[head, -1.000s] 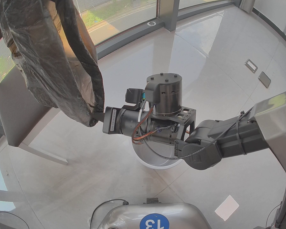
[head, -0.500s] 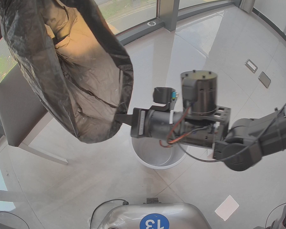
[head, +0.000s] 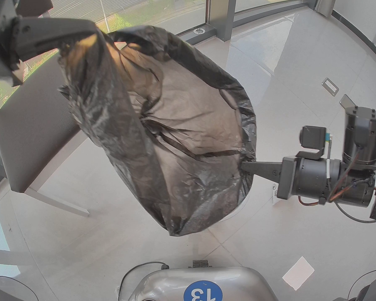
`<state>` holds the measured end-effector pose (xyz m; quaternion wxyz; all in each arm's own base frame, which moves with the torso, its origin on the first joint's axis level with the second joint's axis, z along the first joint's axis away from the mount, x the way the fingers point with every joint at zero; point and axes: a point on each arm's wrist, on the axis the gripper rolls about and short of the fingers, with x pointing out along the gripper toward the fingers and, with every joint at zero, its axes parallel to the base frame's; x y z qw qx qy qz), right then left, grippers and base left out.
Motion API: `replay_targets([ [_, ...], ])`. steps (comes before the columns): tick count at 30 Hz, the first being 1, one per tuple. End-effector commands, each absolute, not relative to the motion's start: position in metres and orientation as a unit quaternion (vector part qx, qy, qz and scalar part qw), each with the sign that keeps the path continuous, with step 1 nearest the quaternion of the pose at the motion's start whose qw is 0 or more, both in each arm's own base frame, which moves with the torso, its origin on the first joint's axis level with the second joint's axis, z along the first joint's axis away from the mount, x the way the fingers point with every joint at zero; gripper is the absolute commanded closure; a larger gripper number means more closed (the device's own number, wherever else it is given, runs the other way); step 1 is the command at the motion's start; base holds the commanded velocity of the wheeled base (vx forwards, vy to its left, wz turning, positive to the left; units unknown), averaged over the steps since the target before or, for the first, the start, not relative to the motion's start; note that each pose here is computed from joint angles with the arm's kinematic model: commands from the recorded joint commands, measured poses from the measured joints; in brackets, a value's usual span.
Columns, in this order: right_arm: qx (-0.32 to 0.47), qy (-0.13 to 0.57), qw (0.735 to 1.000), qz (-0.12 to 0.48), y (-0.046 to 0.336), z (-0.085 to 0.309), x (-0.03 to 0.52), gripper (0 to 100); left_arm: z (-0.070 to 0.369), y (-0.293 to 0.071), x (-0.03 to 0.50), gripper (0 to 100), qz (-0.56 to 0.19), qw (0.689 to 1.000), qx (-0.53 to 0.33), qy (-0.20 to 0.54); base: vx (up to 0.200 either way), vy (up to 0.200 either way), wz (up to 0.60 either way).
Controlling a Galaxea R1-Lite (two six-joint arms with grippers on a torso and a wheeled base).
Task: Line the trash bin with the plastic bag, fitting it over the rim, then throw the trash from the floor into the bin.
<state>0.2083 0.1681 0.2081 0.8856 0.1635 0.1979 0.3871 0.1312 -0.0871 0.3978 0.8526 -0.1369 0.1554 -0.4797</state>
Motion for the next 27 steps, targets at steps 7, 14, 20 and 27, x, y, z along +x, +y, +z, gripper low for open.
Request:
replay_targets([
  [7, 0.165, 0.186, 0.896, 0.368, 0.133, 0.208, 0.181, 100, 0.352, -0.144, 0.193, 100, -0.362, 0.910, -0.012, 0.203, 0.000, 0.000, 0.00],
  [14, 0.147, 0.181, 0.906, 0.353, 0.124, 0.204, 0.184, 100, 0.343, -0.148, 0.199, 100, -0.363, 0.906, -0.017, 0.216, 0.000, 0.000, 0.00],
  [20, 0.125, 0.204, 0.911, 0.337, 0.116, 0.194, 0.183, 100, 0.327, -0.163, 0.212, 100, -0.364, 0.901, -0.015, 0.237, 0.000, 0.000, 0.00],
  [27, 0.125, 0.222, 0.915, 0.312, 0.111, 0.184, 0.194, 100, 0.315, -0.172, 0.226, 100, -0.361, 0.899, -0.015, 0.248, 0.000, 0.000, 0.00],
])
